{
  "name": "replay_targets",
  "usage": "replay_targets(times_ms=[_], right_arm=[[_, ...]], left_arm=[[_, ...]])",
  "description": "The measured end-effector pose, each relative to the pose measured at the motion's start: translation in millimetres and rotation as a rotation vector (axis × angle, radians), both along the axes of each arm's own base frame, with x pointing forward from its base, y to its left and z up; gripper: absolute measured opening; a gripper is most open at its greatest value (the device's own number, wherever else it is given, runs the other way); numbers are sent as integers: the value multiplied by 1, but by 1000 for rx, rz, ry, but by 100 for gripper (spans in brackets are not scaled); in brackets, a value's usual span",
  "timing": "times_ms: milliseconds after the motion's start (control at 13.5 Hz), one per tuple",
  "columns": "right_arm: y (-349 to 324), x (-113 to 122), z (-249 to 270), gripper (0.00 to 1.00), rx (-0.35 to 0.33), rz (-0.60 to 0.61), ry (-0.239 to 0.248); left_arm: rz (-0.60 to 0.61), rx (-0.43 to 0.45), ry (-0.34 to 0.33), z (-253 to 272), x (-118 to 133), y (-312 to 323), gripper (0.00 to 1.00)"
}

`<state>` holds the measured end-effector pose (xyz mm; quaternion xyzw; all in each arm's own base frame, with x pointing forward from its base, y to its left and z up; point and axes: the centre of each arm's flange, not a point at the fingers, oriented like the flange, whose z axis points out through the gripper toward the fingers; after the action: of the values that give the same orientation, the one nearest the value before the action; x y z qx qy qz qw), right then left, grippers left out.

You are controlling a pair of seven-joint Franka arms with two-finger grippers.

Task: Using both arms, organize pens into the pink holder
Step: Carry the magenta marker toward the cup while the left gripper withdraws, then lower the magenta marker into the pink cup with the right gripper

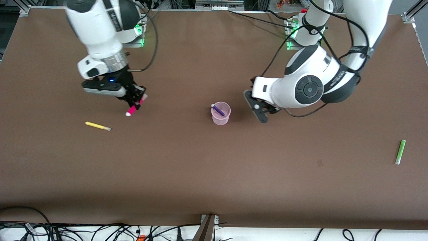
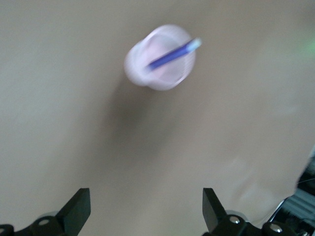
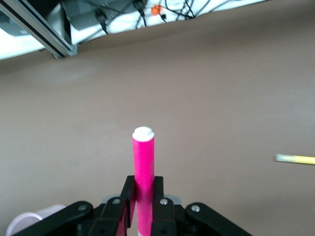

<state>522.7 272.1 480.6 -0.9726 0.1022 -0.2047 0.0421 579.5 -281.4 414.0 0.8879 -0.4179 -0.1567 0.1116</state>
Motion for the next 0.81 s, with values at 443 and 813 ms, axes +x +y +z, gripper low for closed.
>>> replay_targets(times_ms=[443, 813], right_arm=[[143, -19, -56, 18, 64, -156, -88], [221, -42, -85, 18, 118, -155, -99]], left_arm=[[244, 200, -48, 37, 33, 132, 100], [412, 230, -330, 145, 29, 187, 100]])
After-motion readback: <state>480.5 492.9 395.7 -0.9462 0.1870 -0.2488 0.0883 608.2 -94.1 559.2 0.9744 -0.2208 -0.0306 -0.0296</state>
